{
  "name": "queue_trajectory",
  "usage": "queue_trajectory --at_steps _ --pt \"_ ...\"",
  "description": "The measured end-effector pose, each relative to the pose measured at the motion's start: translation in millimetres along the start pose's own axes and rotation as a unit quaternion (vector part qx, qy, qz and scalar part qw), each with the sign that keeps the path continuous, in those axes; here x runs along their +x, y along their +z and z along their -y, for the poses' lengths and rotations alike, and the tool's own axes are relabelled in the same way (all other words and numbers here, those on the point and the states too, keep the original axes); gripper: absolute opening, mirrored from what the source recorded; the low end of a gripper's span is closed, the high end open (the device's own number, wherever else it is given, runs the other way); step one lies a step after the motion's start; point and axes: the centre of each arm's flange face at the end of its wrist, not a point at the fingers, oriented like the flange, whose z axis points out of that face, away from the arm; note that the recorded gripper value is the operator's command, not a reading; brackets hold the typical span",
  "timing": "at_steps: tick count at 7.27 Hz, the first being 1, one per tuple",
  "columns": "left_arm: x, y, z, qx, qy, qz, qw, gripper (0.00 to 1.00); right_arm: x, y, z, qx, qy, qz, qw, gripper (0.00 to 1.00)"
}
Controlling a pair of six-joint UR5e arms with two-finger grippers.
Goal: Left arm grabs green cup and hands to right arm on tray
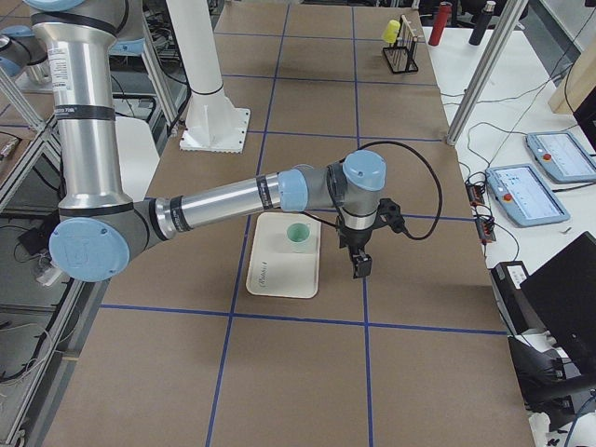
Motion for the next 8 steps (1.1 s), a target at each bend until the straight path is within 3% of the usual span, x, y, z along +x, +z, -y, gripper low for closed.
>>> queue_trajectory --at_steps 4,8 --pt "-4 -17 -6 0.015 0.01 -0.001 0.9998 1.0 24 11 -40 -0.002 0.03 0.0 0.9995 1.0" --pt "9 -33 -7 0.032 0.027 0.005 0.9991 1.0 25 11 -43 0.0 0.035 0.001 0.9994 1.0"
